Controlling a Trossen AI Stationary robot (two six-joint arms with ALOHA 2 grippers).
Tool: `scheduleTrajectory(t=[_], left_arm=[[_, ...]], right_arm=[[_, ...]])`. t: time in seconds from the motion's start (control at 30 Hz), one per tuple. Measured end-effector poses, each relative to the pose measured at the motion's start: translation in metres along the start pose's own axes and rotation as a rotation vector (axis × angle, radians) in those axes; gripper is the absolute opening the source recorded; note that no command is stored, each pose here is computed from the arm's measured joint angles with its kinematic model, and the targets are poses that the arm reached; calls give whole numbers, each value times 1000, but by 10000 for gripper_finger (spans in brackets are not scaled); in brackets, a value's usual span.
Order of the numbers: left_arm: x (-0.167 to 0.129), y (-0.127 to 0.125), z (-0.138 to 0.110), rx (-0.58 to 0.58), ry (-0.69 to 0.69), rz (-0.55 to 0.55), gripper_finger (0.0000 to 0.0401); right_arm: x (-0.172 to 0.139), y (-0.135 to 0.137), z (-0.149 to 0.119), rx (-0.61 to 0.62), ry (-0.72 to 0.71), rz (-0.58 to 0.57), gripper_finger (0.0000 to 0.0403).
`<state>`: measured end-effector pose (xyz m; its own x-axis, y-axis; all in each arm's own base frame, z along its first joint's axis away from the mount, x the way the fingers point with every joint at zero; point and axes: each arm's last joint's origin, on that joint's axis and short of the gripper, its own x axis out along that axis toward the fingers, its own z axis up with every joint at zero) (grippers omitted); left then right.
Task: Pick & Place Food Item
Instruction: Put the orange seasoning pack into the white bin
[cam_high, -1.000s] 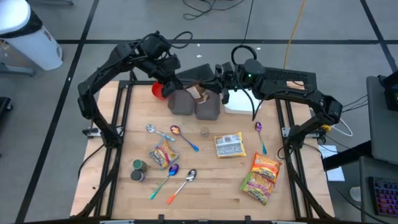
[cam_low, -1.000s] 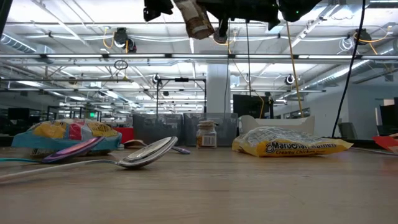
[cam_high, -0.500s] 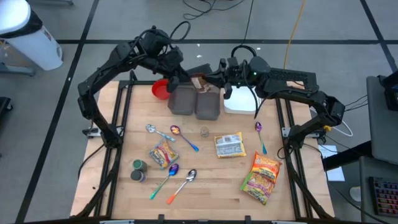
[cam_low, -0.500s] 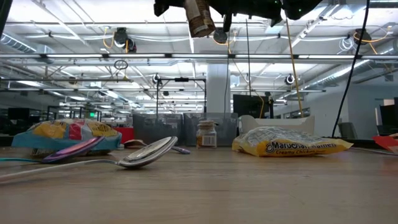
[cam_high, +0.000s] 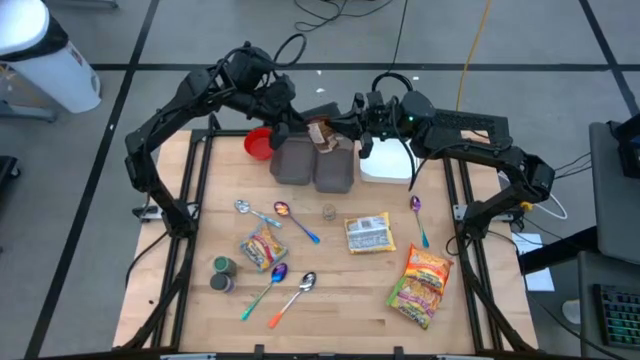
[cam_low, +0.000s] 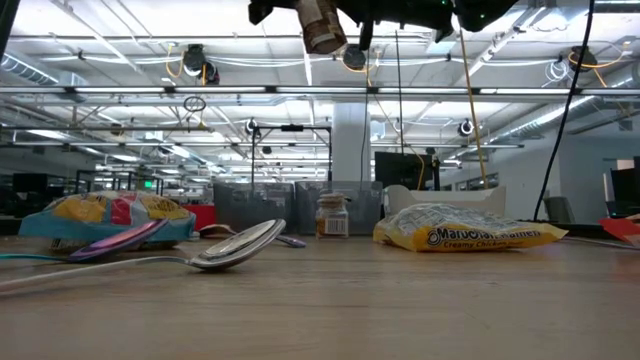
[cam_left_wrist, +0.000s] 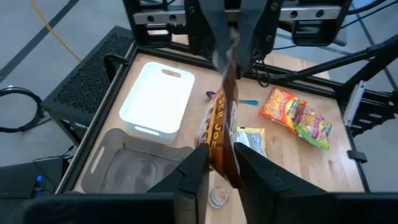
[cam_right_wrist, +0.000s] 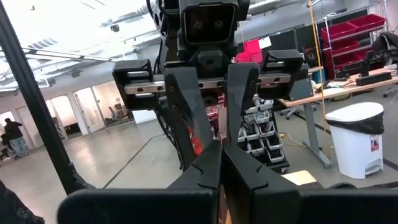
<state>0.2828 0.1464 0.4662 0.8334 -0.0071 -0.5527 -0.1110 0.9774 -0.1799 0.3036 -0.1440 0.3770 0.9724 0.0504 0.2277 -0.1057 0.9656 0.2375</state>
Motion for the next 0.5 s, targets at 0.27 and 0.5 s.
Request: scheduleTrajectory(t=[0.27,0.5], left_arm=[[0,0,0,7,3,12,10],[0,0,-3,22,32,9,5]], right_arm=[[0,0,0,2,3,0,0],[0,0,-1,12,21,24,9]])
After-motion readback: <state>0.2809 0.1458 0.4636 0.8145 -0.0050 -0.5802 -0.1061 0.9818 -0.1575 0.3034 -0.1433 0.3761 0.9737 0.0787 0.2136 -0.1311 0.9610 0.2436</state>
